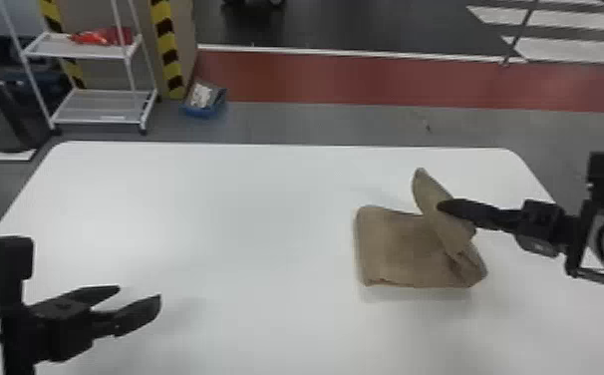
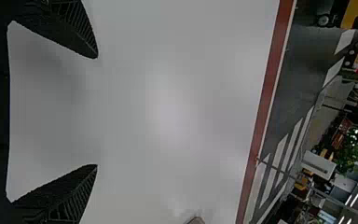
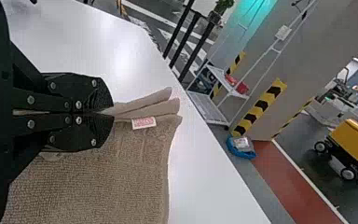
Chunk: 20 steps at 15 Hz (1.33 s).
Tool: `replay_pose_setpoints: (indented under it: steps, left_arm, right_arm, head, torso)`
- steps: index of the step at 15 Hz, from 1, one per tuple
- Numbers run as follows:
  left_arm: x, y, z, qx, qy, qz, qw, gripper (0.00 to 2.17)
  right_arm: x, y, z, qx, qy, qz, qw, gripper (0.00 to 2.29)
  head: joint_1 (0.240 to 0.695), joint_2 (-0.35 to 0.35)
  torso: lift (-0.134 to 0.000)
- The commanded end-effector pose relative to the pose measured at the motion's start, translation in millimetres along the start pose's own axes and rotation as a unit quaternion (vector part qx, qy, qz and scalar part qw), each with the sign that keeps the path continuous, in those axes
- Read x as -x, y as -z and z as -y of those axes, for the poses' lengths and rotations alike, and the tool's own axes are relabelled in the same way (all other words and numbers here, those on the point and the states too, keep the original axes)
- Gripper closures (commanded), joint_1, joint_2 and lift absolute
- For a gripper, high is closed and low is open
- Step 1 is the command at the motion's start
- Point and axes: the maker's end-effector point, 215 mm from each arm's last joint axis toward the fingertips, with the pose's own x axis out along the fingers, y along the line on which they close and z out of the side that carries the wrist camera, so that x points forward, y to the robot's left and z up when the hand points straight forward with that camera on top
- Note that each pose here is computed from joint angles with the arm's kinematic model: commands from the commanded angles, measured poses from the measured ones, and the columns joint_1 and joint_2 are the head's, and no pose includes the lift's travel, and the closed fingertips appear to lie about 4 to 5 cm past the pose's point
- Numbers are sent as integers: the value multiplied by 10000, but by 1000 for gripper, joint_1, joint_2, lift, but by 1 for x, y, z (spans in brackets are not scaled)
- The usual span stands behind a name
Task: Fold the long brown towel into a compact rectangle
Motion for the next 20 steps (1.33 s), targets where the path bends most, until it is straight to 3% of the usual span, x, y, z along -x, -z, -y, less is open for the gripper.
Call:
replay_pose_setpoints:
  steps: [1, 8, 18, 20]
  left_arm:
    - [0, 1, 1, 10, 22, -3, 10000, 39]
    - [4, 3, 3, 24, 39, 6, 10000, 39]
    - [5, 1, 4, 18, 37, 33, 10000, 39]
    - [4, 2, 4, 29, 39, 30, 10000, 39]
  right_arm:
    - [-11, 22, 1, -18, 33, -228, 9997, 1386]
    - [-44, 39, -7, 69, -180, -163, 9997, 1389]
    - [-93, 100, -41, 149, -558, -840, 9948, 1369]
    - [-97, 108, -49, 103, -690, -896, 9935, 1042]
  head:
    - [695, -68]
    - [695, -21]
    - [695, 73]
    - [695, 88]
  torso:
    - [-120]
    - [-120]
    - [-120]
    - [-120]
